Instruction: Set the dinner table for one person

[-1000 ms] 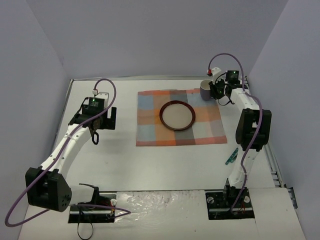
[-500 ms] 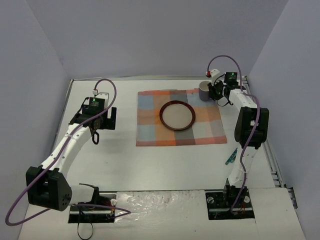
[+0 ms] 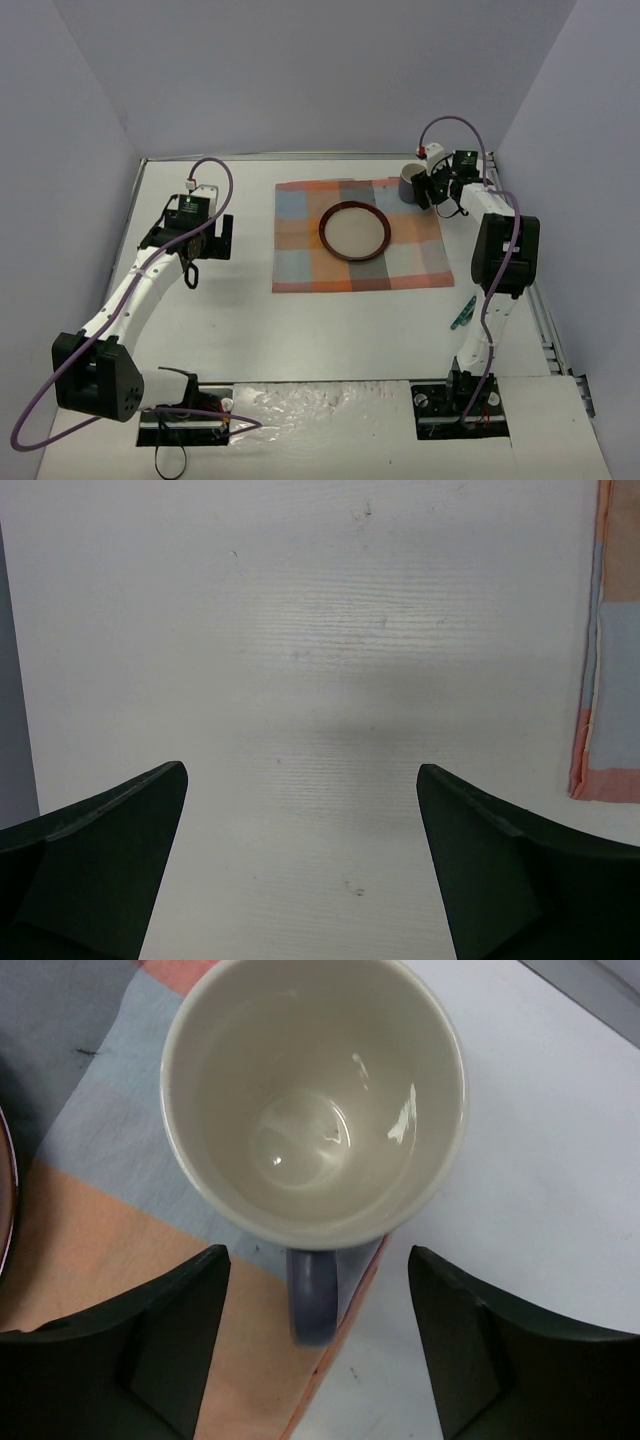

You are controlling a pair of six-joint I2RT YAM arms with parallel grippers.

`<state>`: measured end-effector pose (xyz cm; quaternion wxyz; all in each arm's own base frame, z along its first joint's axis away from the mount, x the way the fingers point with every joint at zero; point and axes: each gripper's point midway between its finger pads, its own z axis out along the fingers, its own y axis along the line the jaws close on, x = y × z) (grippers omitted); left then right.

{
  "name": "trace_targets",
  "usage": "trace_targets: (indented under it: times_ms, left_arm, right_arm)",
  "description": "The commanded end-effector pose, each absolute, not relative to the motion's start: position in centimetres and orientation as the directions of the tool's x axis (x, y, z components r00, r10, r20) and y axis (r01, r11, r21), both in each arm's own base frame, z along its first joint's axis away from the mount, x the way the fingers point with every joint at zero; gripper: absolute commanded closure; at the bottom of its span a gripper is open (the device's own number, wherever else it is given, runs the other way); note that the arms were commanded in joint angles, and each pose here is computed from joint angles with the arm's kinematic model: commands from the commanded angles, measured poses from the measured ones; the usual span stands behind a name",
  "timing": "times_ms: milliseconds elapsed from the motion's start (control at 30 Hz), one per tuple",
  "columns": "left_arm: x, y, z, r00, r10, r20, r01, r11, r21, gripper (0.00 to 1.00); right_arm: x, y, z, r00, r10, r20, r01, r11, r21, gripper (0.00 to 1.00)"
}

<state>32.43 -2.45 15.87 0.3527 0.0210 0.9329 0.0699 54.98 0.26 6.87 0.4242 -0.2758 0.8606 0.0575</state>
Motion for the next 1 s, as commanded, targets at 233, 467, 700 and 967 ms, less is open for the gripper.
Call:
trace_targets:
  times_ms: [233, 467, 700, 967]
  left_arm:
    - [33.5, -2.5, 18.2, -0.694, 0.050, -0.718, -0.041, 0.993, 0.109, 0.03]
    - [33.2, -2.4, 19.1, -0.678, 0.027, -0.735, -0.063, 0.993, 0.095, 0.03]
    - [32.8, -3.3, 19.6, -0.665, -0.003, -0.747, -0.049, 0.998, 0.040, 0.03]
    - [32.5, -3.1, 20.3, -0.645, -0.004, -0.765, -0.055, 0.998, 0.041, 0.03]
  right_arm:
    - [50.8, -4.5, 24.0, -0.365, -0.090, -0.926, 0.007, 0.995, -0.100, 0.04]
    - [41.5, -8.4, 21.3, -0.328, 0.291, -0.899, 0.448, 0.886, 0.123, 0.04]
    - [33.7, -8.0, 13.6, -0.430, 0.465, -0.774, 0.581, 0.799, 0.158, 0.06]
    - [28.4, -8.3, 6.4, -0.496, 0.592, -0.635, 0.676, 0.723, 0.146, 0.11]
